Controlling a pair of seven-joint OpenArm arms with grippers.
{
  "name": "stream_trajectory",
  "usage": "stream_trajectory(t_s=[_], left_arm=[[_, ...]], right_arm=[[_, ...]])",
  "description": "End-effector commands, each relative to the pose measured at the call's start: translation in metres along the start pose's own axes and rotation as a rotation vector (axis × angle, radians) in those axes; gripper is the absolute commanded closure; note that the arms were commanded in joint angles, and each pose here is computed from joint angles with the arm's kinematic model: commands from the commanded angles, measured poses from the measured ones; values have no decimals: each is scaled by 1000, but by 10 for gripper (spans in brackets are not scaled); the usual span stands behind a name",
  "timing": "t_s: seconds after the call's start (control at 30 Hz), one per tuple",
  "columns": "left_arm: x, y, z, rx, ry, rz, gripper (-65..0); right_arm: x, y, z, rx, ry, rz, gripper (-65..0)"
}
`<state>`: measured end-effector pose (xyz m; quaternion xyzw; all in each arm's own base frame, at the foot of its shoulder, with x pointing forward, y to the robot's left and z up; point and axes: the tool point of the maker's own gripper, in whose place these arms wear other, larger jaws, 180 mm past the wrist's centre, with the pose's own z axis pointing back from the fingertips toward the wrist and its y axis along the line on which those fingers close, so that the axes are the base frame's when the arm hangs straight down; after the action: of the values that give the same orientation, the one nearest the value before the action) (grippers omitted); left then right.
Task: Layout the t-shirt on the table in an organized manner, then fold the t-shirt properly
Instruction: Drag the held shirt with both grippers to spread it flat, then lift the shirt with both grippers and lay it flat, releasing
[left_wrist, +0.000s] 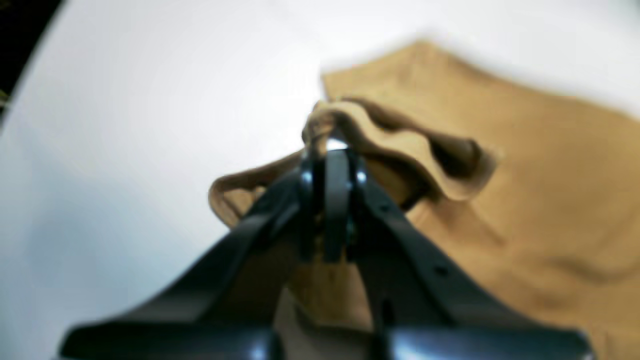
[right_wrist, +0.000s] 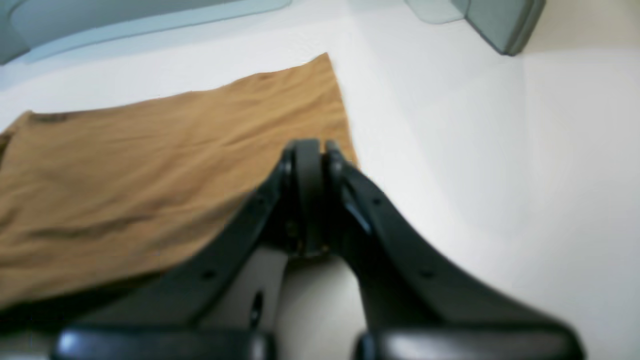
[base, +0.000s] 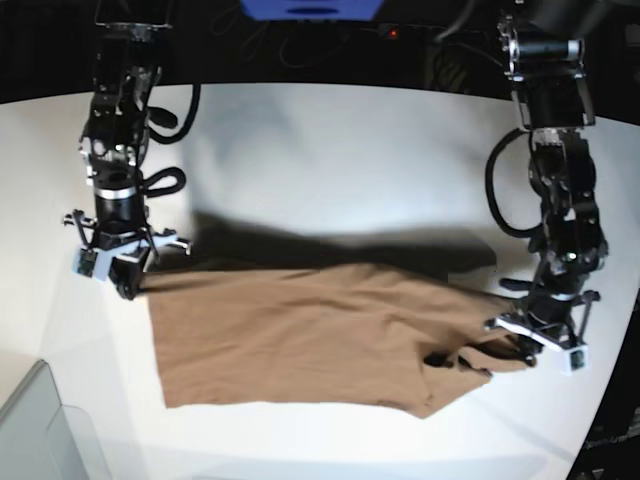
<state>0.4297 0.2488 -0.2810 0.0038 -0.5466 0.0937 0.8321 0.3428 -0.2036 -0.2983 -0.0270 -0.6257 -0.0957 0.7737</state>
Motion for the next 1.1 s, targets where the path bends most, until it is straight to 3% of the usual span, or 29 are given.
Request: stream_trajectory(t_s=[0.0,0.1,0.23,0.33,0.6,0.67,0.87,0.97,1.07], left_arm=[[28,6,2,18,-79,8,-3],[55,5,0,19,-135,24,-3],[55,0,-16,15,-115,62,-3],[53,-1,-35,20,-76,103,-3],[30,-9,-98,28,89,216,-11],[36,-10,-109,34,83,238,-56],[47,-8,-114,35,80,251,-331],[57,3,-100,38,40,228,-382],[58,0,-76,20,30,182,-380]], right_arm=[[24,-1,-2,2,-81,8,0],[37,0,-6,5,-111,10,0],[47,1,-9,9,-135,12,0],[56,3,-19,11,-155,8,0],[39,5,-61,3,-88,-22,0],[34,5,-72,0,-69,-31,0],[30,5,-81,-4,-50,-36,0],[30,5,-81,-3,-50,-36,0],[29,6,-81,-3,-48,-37,0]])
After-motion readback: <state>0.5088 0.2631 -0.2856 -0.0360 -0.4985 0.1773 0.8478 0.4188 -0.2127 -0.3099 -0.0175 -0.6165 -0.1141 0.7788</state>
